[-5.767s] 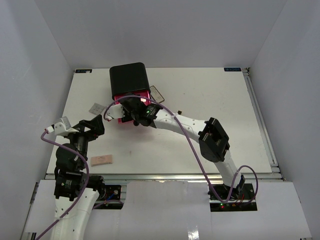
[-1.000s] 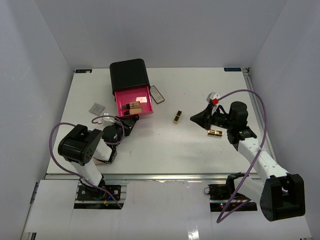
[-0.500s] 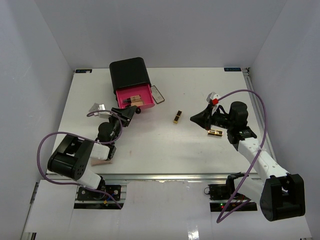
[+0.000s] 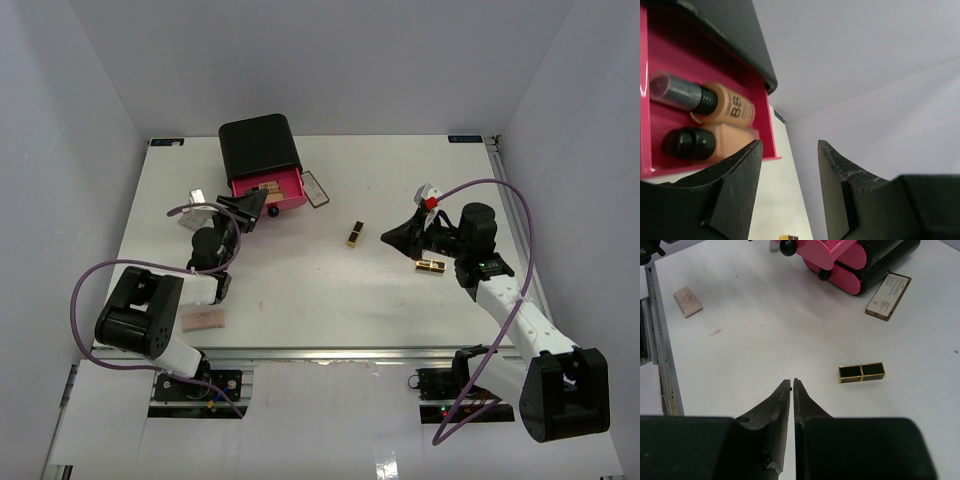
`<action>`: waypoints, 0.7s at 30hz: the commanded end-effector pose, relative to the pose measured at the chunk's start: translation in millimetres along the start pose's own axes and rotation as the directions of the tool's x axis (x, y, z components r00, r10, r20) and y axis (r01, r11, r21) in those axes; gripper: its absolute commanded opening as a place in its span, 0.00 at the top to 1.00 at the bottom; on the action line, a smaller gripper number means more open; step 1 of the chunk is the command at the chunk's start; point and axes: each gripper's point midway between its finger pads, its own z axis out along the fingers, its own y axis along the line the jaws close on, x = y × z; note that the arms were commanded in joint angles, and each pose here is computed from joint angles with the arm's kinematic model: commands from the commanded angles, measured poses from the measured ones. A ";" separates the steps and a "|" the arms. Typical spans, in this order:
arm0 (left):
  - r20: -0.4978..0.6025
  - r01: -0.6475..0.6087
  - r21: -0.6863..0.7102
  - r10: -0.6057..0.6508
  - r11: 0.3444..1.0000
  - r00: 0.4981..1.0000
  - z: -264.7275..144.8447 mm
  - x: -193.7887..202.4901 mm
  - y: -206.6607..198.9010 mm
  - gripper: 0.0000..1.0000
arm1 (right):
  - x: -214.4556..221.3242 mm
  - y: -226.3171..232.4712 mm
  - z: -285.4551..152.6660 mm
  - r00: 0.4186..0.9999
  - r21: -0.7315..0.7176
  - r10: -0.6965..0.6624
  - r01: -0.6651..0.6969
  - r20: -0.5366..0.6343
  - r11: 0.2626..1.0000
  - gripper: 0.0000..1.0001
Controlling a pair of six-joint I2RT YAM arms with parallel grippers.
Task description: Organize the makeup
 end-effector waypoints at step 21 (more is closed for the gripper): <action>-0.053 -0.272 0.085 0.277 0.958 0.959 -3.9 -37.1 -72.3 0.38 | -6.8 -2.8 -2.4 0.999 -0.003 -0.039 0.039 0.025 0.999 0.88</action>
